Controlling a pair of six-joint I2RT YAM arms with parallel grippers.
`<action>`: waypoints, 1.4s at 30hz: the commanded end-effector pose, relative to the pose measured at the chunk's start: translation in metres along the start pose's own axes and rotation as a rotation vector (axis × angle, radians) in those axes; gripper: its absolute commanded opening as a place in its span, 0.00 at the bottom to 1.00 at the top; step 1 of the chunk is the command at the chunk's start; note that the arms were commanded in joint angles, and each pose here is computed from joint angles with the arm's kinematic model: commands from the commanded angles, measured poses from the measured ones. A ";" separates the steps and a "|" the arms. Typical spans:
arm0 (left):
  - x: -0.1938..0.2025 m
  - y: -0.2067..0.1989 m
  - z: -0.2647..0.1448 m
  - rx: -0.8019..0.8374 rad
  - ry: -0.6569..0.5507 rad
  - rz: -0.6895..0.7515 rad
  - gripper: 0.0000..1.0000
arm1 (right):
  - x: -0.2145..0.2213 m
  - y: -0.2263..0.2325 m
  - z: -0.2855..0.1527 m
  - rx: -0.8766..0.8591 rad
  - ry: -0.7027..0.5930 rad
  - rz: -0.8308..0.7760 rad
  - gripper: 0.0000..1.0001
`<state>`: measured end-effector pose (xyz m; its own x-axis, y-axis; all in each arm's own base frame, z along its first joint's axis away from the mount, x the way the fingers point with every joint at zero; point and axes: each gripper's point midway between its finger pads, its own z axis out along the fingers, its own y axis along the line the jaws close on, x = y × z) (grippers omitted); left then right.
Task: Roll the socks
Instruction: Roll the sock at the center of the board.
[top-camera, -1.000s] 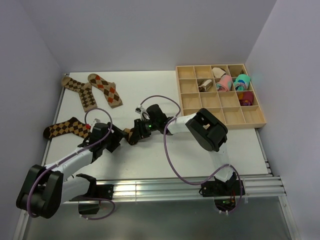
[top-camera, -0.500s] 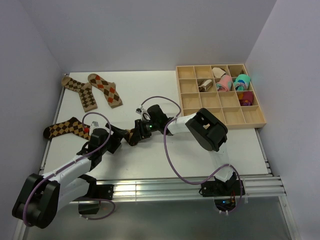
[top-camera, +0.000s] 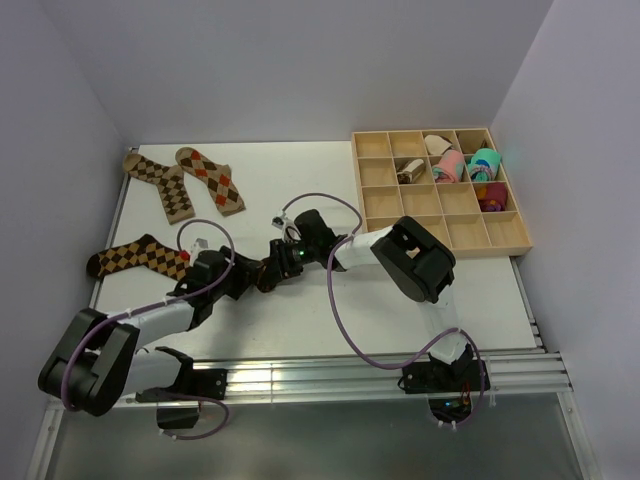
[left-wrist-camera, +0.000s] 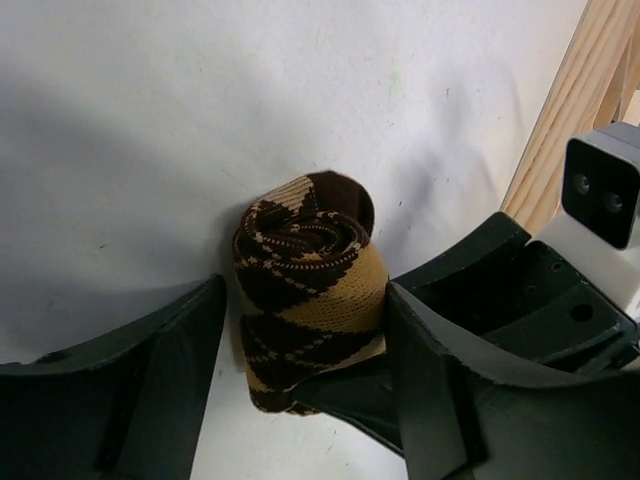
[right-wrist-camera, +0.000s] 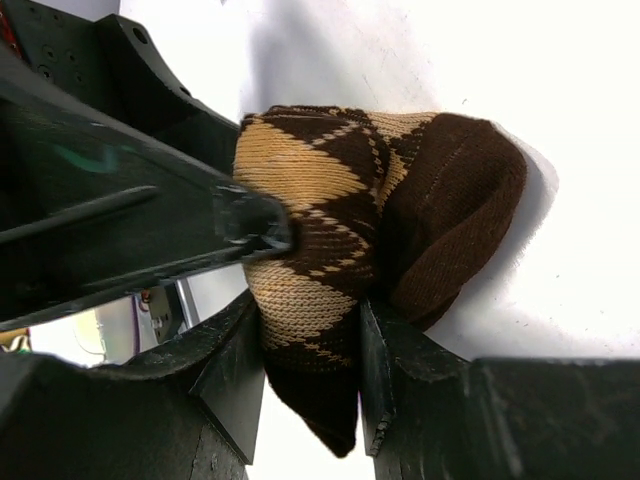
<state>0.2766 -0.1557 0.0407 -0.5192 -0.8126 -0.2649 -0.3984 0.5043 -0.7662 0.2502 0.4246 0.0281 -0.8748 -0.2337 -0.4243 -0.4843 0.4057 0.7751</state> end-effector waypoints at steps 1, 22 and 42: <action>0.014 0.019 0.006 -0.090 0.038 0.030 0.65 | 0.077 -0.053 -0.001 0.165 0.186 0.179 0.09; 0.005 0.026 0.003 -0.336 0.067 0.238 0.21 | -0.004 0.004 -0.081 0.419 -0.262 -0.314 0.59; 0.019 0.023 0.010 -0.370 0.176 0.276 0.21 | -0.009 0.051 -0.038 0.692 -0.397 -0.873 0.76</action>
<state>0.2884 -0.1744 0.0361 -0.6928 -0.6392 -0.3338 -0.4283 0.7371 -0.5227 0.2147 0.3986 0.0595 -0.2204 -0.4709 -0.8542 -0.7732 0.6182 -0.1413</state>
